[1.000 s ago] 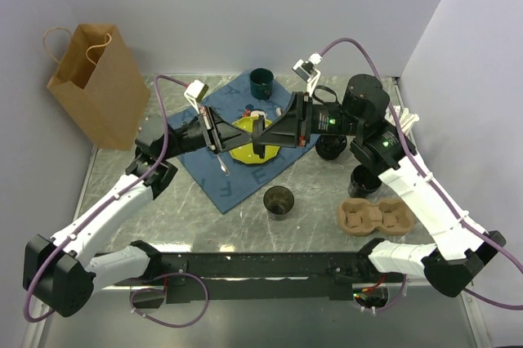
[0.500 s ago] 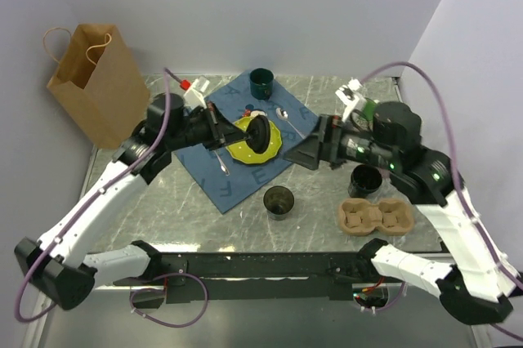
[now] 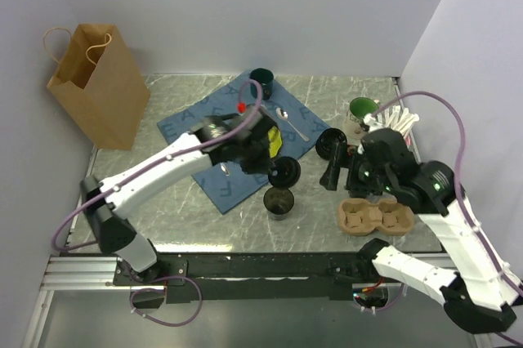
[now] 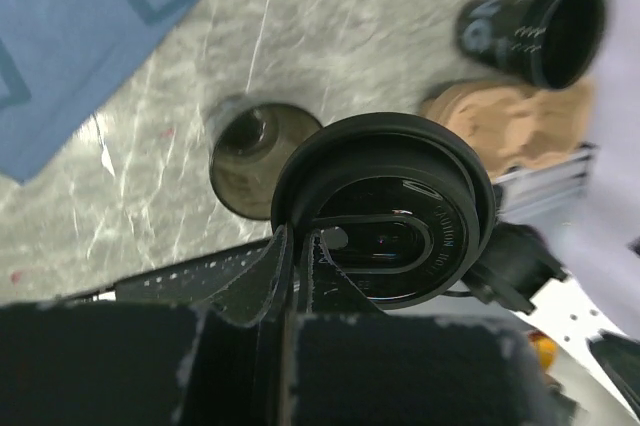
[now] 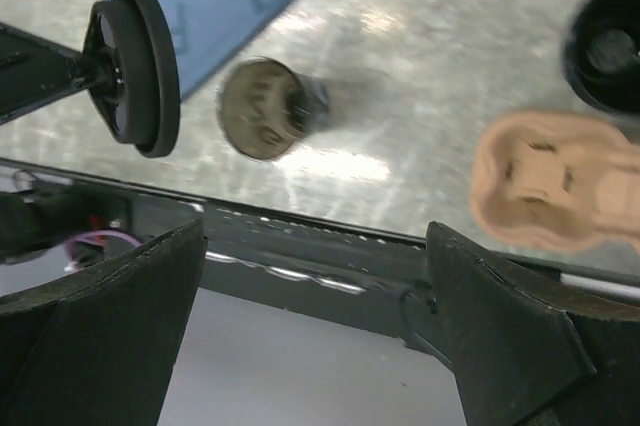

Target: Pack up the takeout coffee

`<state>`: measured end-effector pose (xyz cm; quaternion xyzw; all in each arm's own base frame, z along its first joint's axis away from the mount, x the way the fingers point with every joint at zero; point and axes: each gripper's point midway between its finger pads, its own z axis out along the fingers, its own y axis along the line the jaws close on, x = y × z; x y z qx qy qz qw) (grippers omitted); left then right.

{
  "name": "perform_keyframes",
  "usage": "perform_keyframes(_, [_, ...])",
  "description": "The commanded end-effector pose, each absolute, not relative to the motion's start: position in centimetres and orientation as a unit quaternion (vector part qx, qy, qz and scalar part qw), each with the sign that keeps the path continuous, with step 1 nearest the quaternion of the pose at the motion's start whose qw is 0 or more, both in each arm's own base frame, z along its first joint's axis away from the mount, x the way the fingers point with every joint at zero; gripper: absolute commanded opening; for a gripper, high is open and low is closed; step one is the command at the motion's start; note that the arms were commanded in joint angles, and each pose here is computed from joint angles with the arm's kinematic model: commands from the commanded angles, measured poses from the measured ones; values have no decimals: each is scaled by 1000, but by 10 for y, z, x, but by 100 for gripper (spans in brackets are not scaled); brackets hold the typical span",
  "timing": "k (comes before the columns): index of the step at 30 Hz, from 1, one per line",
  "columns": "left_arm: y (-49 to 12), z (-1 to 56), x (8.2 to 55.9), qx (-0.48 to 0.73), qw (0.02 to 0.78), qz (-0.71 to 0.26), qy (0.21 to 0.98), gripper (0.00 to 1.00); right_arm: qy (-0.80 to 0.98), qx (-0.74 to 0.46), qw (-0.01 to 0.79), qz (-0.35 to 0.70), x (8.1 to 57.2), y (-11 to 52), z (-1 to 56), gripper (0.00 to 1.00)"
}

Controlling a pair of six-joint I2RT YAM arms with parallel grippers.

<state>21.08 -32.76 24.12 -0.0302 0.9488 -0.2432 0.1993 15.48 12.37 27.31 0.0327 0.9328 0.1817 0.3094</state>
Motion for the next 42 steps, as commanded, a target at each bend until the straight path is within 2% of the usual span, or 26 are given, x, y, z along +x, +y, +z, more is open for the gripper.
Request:
perform_keyframes(1, [-328, 222, 189, -47, 190, -160, 968, 1, 919, 58, 350, 170, 139, 95, 278, 98])
perform_keyframes(13, [-328, 178, 182, -55, 170, -97, 979, 1, 910, 55, 380, 158, 130, 77, 282, 98])
perform_keyframes(20, [-344, 168, 186, -44, 165, -107, 980, 1, 914, 47, 372, 153, 131, 79, 277, 98])
perform_keyframes(37, [-332, 148, 185, -40, 154, -62, 985, 1, 913, 46, 372, 162, 131, 83, 277, 99])
perform_keyframes(42, [-335, 143, 182, -35, 146, -66, 986, 6, 913, 48, 371, 163, 130, 82, 276, 99])
